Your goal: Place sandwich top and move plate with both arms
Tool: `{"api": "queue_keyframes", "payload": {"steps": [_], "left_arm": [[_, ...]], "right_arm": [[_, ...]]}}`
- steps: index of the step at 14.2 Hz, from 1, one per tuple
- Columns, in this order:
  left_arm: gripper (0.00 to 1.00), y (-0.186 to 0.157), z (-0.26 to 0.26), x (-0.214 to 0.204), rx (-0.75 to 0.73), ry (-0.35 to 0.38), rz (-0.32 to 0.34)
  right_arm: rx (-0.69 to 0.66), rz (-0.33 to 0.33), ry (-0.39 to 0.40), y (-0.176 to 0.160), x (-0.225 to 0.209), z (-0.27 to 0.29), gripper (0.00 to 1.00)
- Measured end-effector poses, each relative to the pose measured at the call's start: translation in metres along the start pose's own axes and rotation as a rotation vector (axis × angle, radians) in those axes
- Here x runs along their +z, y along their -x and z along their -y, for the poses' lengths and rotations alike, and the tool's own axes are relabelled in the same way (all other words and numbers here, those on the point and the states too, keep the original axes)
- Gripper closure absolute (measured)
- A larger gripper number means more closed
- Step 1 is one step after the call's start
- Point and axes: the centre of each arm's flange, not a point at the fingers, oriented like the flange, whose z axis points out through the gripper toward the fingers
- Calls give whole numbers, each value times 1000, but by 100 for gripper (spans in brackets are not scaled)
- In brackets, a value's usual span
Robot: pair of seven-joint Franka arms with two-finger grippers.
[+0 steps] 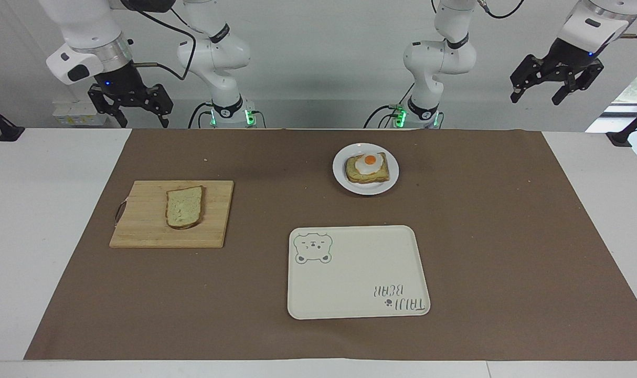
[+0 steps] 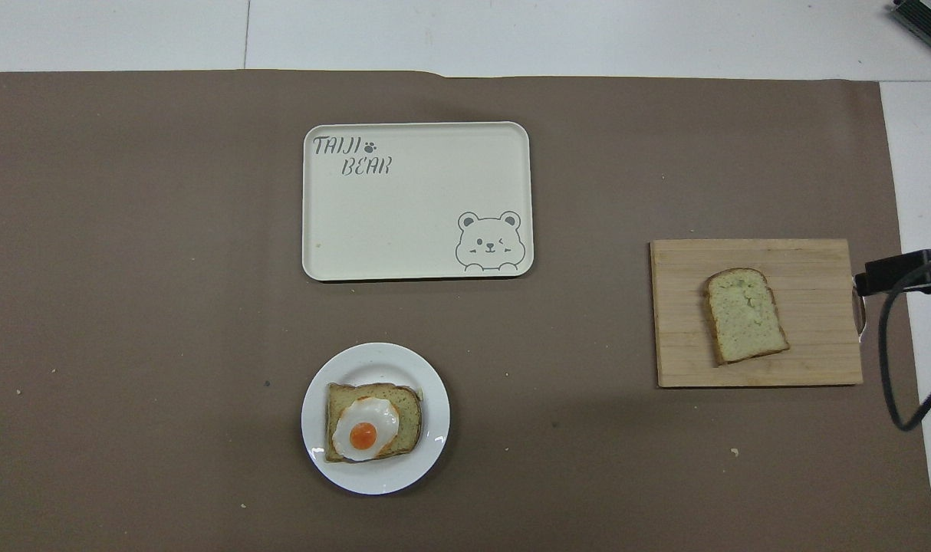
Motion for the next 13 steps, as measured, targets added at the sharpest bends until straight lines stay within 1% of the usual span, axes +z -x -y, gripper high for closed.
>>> {"api": "queue_keyframes", "payload": {"steps": [13], "left_arm": [[0,0,0,0,0,0,0]], "right_arm": [[11,-8,0,-1,0,-6,0]]}}
